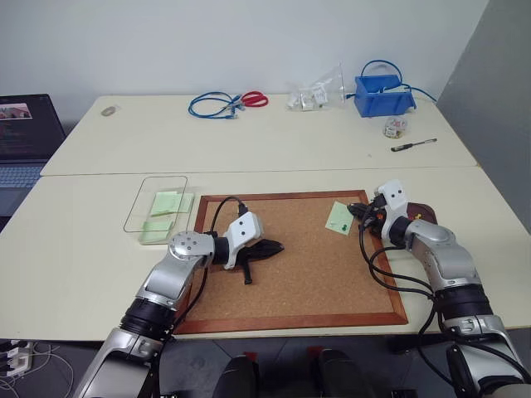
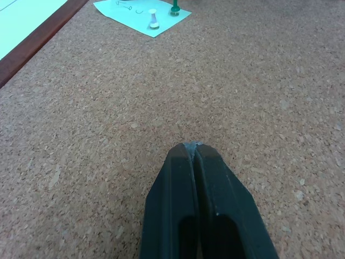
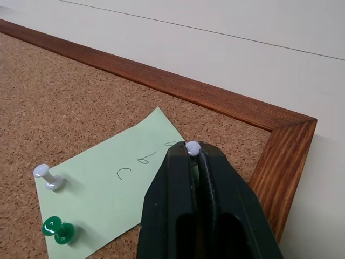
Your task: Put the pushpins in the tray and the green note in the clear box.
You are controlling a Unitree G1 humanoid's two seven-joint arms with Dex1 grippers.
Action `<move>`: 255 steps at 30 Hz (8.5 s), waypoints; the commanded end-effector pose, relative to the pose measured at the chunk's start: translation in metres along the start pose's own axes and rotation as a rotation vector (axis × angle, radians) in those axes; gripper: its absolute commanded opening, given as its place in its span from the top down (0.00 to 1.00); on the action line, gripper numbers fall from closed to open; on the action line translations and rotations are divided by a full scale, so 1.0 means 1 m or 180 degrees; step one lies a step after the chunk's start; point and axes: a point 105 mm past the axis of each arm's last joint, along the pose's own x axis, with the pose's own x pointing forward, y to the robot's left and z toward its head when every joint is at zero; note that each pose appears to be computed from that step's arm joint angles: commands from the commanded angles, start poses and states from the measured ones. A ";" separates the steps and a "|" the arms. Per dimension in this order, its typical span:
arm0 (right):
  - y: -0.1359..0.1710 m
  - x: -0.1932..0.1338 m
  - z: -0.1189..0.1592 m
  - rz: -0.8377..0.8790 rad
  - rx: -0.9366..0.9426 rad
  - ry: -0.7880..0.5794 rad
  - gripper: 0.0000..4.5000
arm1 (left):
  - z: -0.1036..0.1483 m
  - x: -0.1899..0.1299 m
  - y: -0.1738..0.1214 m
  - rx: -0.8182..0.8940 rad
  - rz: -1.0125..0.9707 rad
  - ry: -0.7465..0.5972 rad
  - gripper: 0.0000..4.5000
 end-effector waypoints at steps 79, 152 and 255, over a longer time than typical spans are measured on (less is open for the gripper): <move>-0.081 -0.098 0.003 -0.1614 0.0293 -0.0002 0.40 | -0.034 0.013 -0.031 -0.0205 -0.0470 0.0391 1.00; 0.036 -0.044 -0.009 0.0974 -0.0656 0.0093 0.92 | -0.033 0.014 -0.035 -0.0209 -0.0527 0.0388 1.00; 0.043 -0.043 0.014 0.0970 -0.0484 -0.0276 0.12 | -0.042 0.010 -0.038 -0.0165 -0.0584 0.0469 1.00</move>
